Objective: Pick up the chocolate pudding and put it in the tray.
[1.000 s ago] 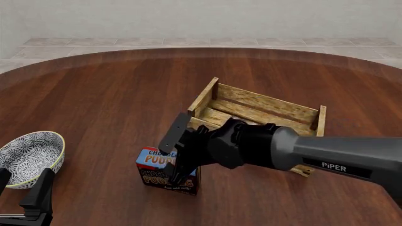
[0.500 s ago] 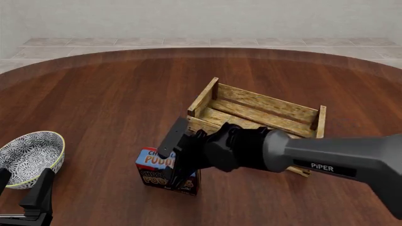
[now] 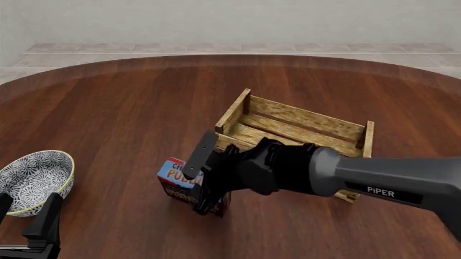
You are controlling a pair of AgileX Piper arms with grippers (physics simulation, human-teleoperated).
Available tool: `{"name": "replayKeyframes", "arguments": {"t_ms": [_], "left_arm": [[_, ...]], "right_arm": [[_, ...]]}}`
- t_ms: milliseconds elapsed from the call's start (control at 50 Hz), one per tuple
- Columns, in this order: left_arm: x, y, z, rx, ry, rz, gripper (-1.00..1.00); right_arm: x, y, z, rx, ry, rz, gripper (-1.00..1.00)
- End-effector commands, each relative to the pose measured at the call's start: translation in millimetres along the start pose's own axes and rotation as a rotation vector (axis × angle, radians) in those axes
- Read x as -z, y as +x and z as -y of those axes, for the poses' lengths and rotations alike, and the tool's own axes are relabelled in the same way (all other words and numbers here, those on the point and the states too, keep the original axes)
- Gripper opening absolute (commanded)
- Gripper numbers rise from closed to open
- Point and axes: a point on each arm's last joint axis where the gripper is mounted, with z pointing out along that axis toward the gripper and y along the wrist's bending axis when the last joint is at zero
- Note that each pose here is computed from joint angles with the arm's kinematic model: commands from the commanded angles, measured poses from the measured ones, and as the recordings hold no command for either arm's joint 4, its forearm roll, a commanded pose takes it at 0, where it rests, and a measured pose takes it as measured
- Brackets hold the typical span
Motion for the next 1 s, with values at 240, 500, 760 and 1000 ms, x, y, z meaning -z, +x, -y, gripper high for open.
{"name": "replayKeyframes", "arguments": {"t_ms": [240,500,760,1000], "left_arm": [[0,0.0,0.0,0.000,0.000,0.000,1.00],[0,0.0,0.0,0.000,0.000,0.000,1.00],[0,0.0,0.0,0.000,0.000,0.000,1.00],[0,0.0,0.0,0.000,0.000,0.000,1.00]], "right_arm": [[67,-16,25,0.028,0.069,0.084,-1.00],[115,-7,59,0.059,0.161,0.080,-1.00],[136,9,75,0.052,0.209,0.050,-1.00],[142,26,95,0.042,0.268,0.025,-1.00]]}}
